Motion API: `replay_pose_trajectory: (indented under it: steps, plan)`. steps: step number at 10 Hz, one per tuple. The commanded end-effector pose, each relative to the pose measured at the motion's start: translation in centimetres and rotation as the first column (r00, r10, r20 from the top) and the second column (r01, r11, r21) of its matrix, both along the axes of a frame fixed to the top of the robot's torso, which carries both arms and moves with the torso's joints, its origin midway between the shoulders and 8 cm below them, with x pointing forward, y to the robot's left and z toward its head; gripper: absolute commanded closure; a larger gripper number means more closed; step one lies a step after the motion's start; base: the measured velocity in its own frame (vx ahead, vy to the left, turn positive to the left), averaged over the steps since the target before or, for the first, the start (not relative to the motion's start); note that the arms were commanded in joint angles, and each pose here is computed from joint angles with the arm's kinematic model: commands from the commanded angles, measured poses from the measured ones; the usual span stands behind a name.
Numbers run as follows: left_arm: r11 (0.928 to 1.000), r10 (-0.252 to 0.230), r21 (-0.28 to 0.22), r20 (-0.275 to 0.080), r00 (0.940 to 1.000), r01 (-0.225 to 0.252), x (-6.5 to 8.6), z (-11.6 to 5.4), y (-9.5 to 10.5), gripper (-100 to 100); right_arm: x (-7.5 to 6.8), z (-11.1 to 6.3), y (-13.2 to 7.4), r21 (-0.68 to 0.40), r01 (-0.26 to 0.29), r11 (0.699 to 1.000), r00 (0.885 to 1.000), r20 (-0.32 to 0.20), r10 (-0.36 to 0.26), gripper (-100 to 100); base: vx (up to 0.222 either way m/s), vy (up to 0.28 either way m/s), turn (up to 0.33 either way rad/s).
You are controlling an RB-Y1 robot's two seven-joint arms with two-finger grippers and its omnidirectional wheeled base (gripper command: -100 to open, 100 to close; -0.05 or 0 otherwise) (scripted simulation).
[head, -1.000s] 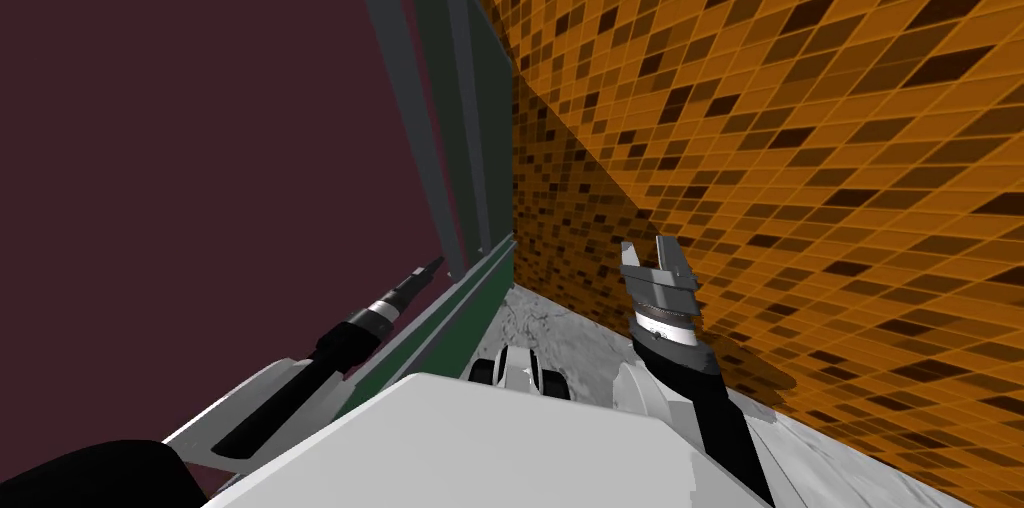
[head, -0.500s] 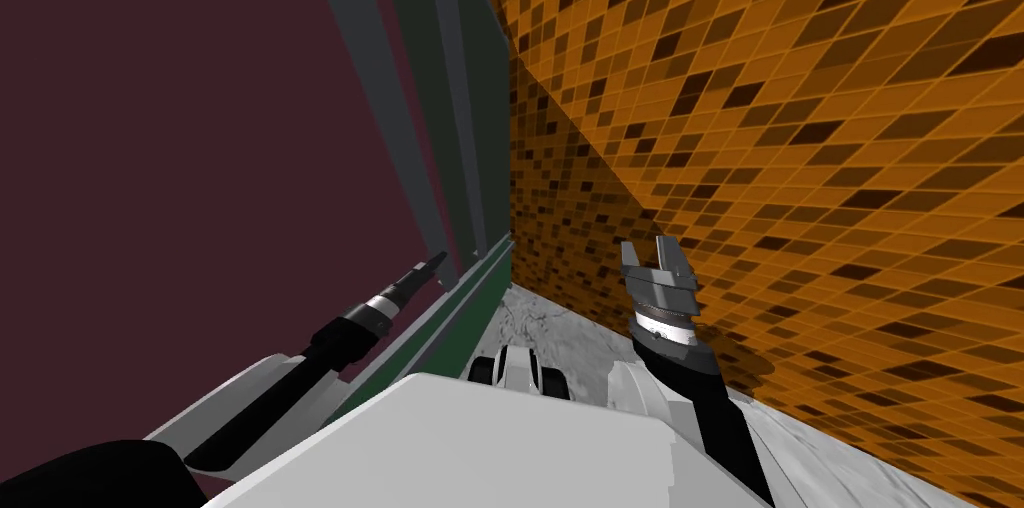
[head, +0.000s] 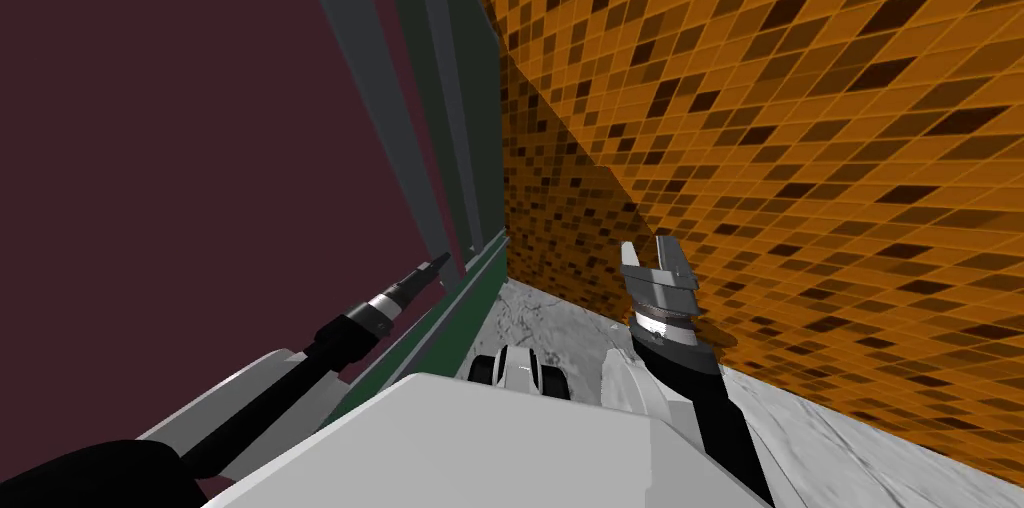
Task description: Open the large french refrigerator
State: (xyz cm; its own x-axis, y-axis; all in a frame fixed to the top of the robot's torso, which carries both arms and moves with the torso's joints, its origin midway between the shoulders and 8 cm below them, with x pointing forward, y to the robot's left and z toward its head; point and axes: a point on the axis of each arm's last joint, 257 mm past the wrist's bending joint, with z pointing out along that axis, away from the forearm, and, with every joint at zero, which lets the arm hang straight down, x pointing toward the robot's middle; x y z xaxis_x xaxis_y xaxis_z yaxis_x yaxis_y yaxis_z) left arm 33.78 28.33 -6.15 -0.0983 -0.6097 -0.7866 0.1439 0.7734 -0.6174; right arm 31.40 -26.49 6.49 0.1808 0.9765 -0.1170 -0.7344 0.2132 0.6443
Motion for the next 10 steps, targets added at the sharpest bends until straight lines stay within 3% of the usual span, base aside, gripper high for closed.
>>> replay_pose_trajectory:
  steps: [1,2,4,5,6,10]
  plan:
    - [0.9976,-0.069,-0.014,-0.006,0.9976,0.068,-0.2,-0.1,-1.7,100,0.0,0.0,0.0,0.000,0.000,1.000,1.000,0.000,0.000,0,-0.176,-0.036,-0.157]
    - [0.9929,-0.118,-0.015,-0.006,0.9930,0.118,-0.4,0.0,-3.0,100,0.0,0.0,0.0,0.000,0.000,1.000,1.000,0.000,0.000,0,-0.217,-0.026,-0.223]
    - [0.9860,-0.166,-0.017,-0.008,0.9861,0.166,-0.7,0.1,-4.2,100,0.0,0.0,0.0,0.000,0.000,1.000,1.000,0.000,0.000,0,-0.228,-0.021,-0.164]
    - [0.9892,-0.146,-0.002,-0.010,0.9892,0.146,-0.5,-0.2,-3.6,100,0.0,0.0,0.0,0.000,0.000,1.000,1.000,0.000,0.000,0,-0.093,-0.017,-0.065]
    - [0.9784,-0.207,-0.003,-0.013,0.9783,0.207,-1.0,-0.3,-5.2,100,0.0,0.0,0.0,0.000,0.000,1.000,1.000,0.000,0.000,0,-0.134,0.004,-0.138]
    - [0.9501,-0.312,-0.009,-0.010,0.9501,0.312,-2.1,0.0,-7.7,100,0.0,0.0,0.0,0.000,0.000,1.000,1.000,0.000,0.000,0,-0.195,0.031,-0.161]
